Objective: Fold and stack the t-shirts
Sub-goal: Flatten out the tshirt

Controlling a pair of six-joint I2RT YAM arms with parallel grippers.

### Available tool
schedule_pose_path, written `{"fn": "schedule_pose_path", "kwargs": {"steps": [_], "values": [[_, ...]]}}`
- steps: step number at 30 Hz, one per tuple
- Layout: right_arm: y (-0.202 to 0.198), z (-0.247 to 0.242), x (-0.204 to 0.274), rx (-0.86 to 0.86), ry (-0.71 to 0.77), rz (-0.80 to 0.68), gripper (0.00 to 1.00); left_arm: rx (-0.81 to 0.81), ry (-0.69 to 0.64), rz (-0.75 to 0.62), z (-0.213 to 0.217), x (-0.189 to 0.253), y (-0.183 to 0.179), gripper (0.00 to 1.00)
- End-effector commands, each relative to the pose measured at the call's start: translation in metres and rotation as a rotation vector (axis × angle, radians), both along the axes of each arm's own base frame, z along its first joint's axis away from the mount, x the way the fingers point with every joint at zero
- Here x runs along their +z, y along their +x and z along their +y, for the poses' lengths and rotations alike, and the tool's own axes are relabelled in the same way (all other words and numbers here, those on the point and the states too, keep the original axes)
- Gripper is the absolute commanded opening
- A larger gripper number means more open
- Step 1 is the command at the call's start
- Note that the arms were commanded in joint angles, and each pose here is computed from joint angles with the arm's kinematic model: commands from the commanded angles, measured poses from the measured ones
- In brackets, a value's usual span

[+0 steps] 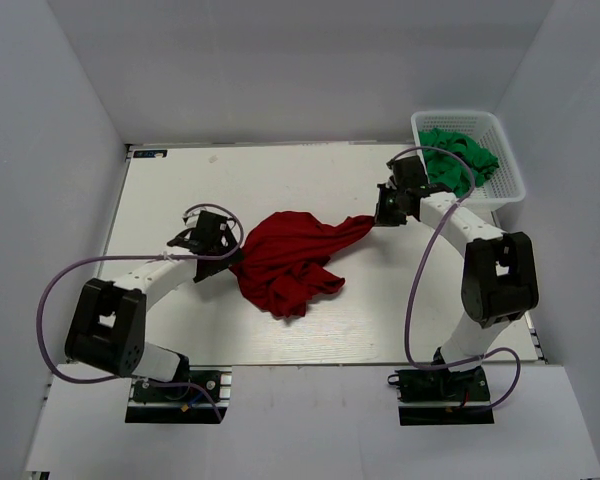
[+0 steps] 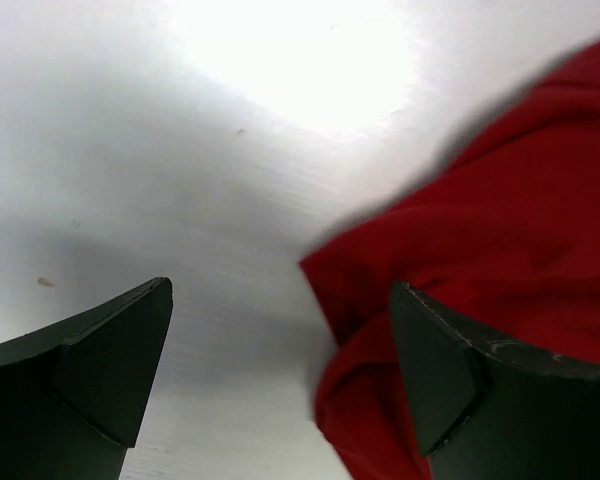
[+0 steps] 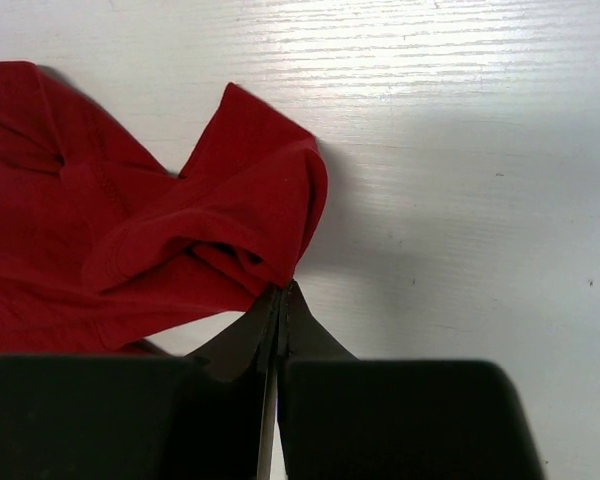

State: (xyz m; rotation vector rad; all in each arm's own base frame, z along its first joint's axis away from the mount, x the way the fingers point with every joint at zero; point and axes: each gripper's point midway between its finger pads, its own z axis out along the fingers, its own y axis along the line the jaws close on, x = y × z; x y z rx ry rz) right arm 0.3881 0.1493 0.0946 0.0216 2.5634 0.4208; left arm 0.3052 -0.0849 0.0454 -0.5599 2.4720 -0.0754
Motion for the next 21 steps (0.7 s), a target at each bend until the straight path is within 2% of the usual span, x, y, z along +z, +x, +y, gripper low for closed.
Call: {"fn": "schedule_pose_path", "kwargs": {"steps": [1, 4, 8, 12, 15, 16, 17, 18, 20, 21], "values": [[0.008, -0.002, 0.001, -0.007, -0.007, 0.009, 0.0, 0.019, -0.009, -0.027, 0.002, 0.003, 0.004, 0.99], [0.007, -0.002, -0.001, -0.011, -0.004, 0.019, 0.0, -0.014, -0.001, -0.003, -0.001, -0.009, 0.007, 0.98], [0.007, -0.001, -0.001, -0.015, 0.005, 0.021, 0.0, -0.15, 0.042, 0.022, -0.012, -0.023, 0.007, 0.91], [0.006, -0.001, -0.002, -0.024, 0.008, 0.027, 0.0, -0.152, 0.095, 0.104, -0.005, -0.042, 0.0, 0.78], [0.006, 0.0, 0.001, -0.029, 0.014, 0.017, 0.0, -0.17, 0.092, 0.116, -0.006, -0.048, -0.001, 0.68], [0.007, -0.001, 0.002, -0.03, 0.013, 0.012, 0.0, -0.178, 0.076, 0.111, -0.01, -0.048, 0.001, 0.59], [0.007, -0.001, 0.002, -0.028, 0.009, 0.01, 0.0, -0.2, 0.068, 0.122, -0.012, -0.052, -0.002, 0.56], [0.007, -0.002, 0.001, -0.028, 0.009, 0.011, 0.0, -0.231, 0.034, 0.107, -0.02, -0.053, 0.0, 0.48], [0.007, -0.001, 0.002, -0.021, 0.006, 0.006, 0.0, -0.267, -0.01, 0.075, -0.03, -0.049, 0.003, 0.27], [0.008, -0.001, 0.004, -0.024, 0.009, 0.001, 0.0, -0.296, -0.056, 0.072, -0.039, -0.049, 0.001, 0.2]]}}
